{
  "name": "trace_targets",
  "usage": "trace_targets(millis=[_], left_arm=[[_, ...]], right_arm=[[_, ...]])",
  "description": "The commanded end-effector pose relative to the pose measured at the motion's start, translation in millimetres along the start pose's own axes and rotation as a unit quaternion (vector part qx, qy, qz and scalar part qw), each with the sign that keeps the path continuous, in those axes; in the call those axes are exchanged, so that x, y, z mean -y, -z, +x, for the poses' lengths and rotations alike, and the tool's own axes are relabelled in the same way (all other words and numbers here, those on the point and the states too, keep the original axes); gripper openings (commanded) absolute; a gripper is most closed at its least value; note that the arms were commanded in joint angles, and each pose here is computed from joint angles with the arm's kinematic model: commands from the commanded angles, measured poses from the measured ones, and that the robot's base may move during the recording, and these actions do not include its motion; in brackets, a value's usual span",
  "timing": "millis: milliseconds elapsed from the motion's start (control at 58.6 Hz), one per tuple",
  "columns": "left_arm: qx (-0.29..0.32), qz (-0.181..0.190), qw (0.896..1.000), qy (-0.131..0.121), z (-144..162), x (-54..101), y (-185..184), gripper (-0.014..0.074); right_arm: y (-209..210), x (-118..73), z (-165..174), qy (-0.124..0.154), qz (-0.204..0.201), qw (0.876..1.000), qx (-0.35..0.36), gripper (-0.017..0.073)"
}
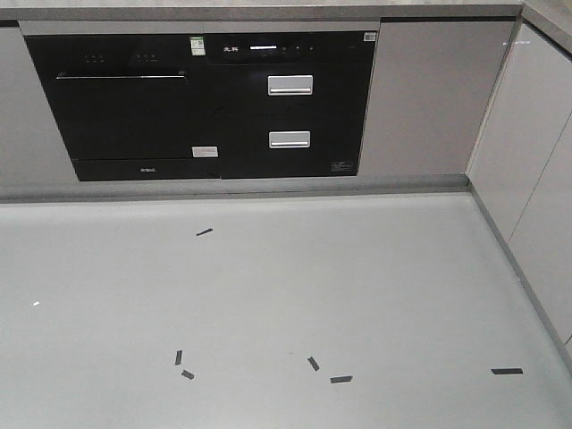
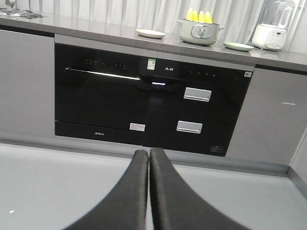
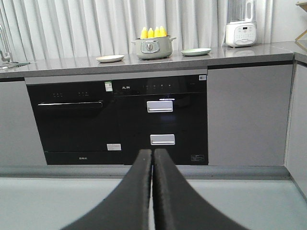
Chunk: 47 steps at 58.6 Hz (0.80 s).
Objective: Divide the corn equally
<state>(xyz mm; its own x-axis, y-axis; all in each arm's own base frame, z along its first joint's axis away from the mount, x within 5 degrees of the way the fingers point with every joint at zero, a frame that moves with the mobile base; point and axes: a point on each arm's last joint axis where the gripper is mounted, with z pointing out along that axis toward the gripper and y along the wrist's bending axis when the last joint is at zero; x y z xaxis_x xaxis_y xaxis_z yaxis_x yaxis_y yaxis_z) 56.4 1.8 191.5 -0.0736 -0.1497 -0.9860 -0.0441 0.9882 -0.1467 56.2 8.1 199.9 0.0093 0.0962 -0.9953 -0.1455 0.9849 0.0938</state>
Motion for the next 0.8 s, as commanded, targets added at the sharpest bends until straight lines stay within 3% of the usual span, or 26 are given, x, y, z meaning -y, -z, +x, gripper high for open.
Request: trace_targets(millis=[0,784], left_arm=[[0.040,0.005,0.999,0.001,-3.8,0.5,0.7,-0.0007],[0.040,0.005,0.999,0.001,-3.8,0.5,0.7,-0.0007]], right_arm=[[0.3,-0.1,-3.3,0.008,-0.001,0.999,0.035,-0.0006],[0.3,-0.1,-3.3,0.008,-0.001,0.999,0.035,-0.0006]])
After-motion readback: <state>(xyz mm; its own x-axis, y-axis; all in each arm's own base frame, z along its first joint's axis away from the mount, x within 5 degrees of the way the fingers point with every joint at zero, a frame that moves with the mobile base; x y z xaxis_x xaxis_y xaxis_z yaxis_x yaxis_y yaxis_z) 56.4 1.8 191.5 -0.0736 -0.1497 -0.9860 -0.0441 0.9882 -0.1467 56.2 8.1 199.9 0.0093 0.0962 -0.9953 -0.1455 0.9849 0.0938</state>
